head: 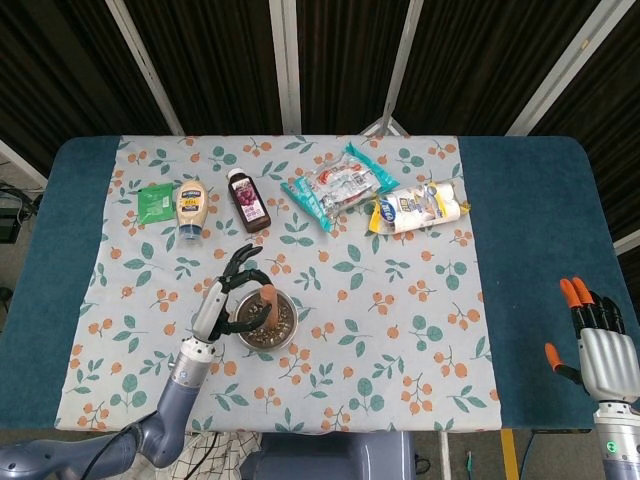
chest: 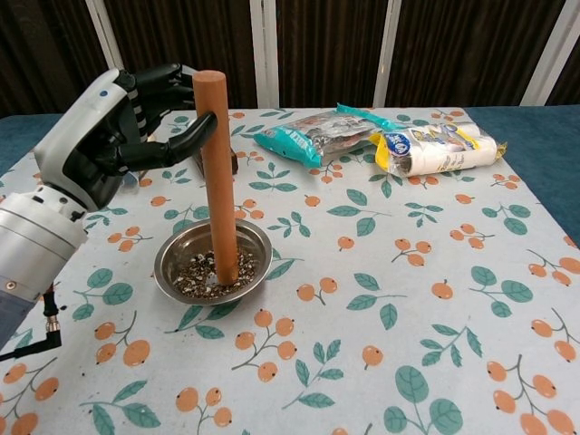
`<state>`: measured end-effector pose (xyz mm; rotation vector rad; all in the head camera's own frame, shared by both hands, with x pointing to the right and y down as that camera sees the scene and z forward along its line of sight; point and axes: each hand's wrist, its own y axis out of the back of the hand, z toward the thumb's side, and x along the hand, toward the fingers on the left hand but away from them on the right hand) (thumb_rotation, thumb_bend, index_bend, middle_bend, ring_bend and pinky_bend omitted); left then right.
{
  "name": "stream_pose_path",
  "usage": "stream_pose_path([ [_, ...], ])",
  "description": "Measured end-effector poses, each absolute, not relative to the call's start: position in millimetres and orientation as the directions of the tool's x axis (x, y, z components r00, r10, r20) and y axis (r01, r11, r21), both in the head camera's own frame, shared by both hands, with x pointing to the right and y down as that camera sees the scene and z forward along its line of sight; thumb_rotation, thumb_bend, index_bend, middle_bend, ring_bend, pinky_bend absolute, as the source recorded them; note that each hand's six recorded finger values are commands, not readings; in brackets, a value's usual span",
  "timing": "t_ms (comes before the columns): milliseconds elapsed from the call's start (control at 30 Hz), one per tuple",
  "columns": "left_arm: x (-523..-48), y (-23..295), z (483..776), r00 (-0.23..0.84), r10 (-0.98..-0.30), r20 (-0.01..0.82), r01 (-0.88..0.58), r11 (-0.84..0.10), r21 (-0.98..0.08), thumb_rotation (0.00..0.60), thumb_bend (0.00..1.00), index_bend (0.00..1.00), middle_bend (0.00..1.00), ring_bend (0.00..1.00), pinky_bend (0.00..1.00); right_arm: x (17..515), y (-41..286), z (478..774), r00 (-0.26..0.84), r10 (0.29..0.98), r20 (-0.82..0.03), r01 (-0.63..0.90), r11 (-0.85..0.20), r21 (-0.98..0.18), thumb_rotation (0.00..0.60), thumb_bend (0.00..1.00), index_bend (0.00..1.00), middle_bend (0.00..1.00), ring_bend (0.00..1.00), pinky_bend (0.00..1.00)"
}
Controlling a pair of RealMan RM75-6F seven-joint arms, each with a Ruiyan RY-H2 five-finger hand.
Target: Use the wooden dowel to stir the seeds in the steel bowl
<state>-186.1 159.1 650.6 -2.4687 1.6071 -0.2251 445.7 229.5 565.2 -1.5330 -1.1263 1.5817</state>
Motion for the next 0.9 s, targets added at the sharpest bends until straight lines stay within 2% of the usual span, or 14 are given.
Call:
stream_pose_path([
  [533, -187, 161, 648, 0.405, -0.914, 0.01, -0.885, -0.395, -0.249, 0.6, 0.76, 0.65, 0.56, 0.11, 0.02, 445, 230, 565, -0.098, 0.9, -0.424, 0.106, -0.414, -0.904, 0.6, 0.37, 0.0, 0.0, 0.0, 0.0],
  [733, -185, 158, 641, 0.419, -0.907, -0.026, -0.875, -0.397, -0.276, 0.6, 0.76, 0.65, 0.56, 0.11, 0.02, 446, 231, 565, -0.102, 0.899, -0.426, 0.112, -0.415, -0.903, 0.6, 0.37, 0.0, 0.0, 0.0, 0.0],
  [900, -188, 154, 645, 0.436, -0.9, -0.019, -0.857, -0.41, -0.312, 0.6, 0.76, 0.65, 0.56, 0.11, 0.02, 446, 231, 565, -0.103, 0.897, -0.43, 0.113, -0.419, -0.901, 0.6, 0.37, 0.0, 0.0, 0.0, 0.0],
])
